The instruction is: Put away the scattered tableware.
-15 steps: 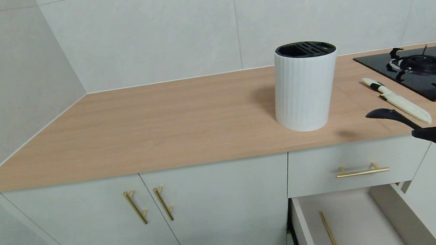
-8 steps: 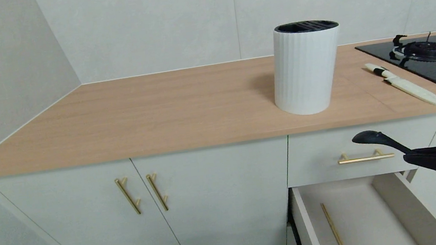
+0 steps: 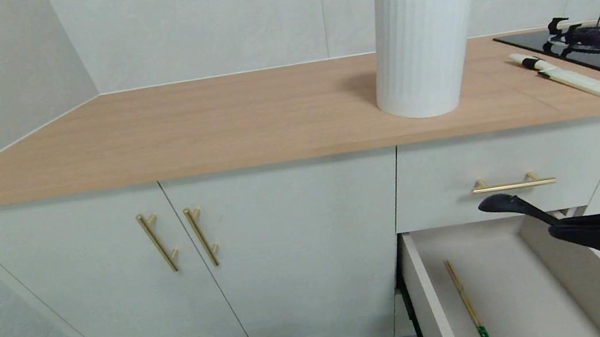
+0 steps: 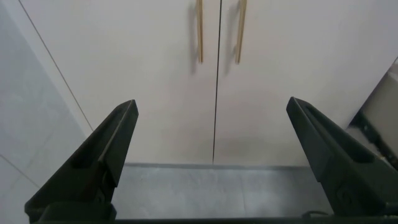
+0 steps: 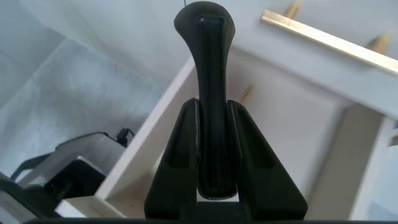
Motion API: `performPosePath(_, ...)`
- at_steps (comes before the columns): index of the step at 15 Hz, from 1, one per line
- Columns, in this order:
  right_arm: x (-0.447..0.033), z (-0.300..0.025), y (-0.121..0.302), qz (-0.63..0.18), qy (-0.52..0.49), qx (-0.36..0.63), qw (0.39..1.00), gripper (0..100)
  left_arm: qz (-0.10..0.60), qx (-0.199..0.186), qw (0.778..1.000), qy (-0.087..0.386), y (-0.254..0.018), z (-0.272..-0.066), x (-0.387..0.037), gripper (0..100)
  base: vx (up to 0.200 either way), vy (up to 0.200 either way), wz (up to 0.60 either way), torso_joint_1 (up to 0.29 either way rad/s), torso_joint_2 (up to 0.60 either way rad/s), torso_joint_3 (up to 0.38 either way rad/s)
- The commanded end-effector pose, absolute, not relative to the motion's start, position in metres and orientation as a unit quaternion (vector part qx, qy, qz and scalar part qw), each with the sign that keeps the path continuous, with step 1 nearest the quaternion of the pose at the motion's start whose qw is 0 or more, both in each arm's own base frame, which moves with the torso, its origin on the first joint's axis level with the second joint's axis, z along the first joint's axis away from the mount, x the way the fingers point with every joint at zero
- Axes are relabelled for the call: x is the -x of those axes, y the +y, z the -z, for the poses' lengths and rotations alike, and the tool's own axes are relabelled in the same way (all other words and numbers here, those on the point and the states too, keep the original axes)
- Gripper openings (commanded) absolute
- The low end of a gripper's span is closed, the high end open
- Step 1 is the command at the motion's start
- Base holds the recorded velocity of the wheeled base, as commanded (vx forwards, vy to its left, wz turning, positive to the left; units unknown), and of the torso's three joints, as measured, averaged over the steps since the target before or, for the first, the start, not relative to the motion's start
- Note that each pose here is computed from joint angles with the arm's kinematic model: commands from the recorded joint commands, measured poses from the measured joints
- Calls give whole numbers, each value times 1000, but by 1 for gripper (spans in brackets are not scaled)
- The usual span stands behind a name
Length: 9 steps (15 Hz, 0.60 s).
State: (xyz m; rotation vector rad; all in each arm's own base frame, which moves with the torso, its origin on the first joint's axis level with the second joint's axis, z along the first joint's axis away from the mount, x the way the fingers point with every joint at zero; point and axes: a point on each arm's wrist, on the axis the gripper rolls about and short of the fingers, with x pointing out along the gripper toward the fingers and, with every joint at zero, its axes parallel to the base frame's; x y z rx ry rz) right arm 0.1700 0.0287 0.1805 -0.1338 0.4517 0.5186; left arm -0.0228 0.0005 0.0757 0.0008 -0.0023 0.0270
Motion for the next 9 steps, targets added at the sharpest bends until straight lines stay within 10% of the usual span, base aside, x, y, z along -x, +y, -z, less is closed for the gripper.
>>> performPosePath(1, -174, -175, 29, -256, 233, 68, 936, 0, -14, -1, 1000, -2, 0, -76, 23, 100, 0, 0, 0, -115, 452, 325)
performPosePath(9, -186, -166, 31, -256, 250, 69, 931, 0, -14, 0, 1000, -2, 0, -76, 23, 100, 0, 0, 0, -42, 199, 150)
